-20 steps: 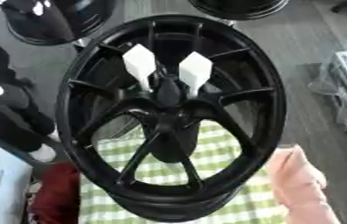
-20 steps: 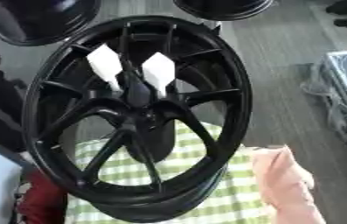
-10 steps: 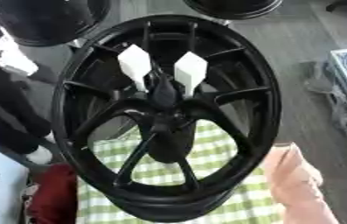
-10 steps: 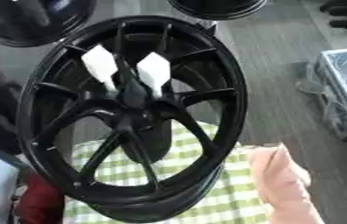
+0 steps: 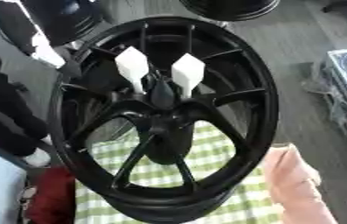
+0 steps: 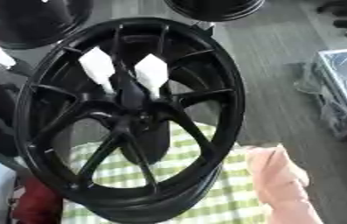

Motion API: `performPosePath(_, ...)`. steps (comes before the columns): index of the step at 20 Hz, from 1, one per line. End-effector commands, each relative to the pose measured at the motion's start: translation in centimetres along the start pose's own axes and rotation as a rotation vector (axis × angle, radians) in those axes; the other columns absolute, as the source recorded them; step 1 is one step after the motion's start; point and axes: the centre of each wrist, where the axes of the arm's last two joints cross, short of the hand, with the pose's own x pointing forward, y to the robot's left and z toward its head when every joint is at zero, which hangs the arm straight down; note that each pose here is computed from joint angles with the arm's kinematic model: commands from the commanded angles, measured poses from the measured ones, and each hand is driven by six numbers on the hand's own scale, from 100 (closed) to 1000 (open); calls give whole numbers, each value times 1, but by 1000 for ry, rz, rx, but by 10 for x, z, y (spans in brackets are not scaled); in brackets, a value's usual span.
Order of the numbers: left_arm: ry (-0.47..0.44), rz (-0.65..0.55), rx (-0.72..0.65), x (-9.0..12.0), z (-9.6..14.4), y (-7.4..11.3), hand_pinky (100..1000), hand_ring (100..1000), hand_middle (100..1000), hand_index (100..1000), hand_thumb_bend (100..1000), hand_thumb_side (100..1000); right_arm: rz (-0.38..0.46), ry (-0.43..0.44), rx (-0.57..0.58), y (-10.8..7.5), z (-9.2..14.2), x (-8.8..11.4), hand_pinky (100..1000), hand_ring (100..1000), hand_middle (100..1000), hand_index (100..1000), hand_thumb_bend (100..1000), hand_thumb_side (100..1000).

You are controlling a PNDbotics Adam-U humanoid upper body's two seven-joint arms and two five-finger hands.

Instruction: Pull the pin out of the wheel hub.

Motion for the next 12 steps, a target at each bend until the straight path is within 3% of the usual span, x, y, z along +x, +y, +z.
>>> performPosePath(1, 0, -28, 9, 2, 2, 9, 865, 835, 794, 852, 561, 311, 25, -29, 4, -6, -6, 11, 739, 742, 698, 811, 100, 634)
performPosePath(12, -24, -16, 4, 1, -9, 9, 859, 830, 791, 846, 547, 304, 18, -31, 3, -4, -8, 12, 738, 742, 698, 810, 100, 641)
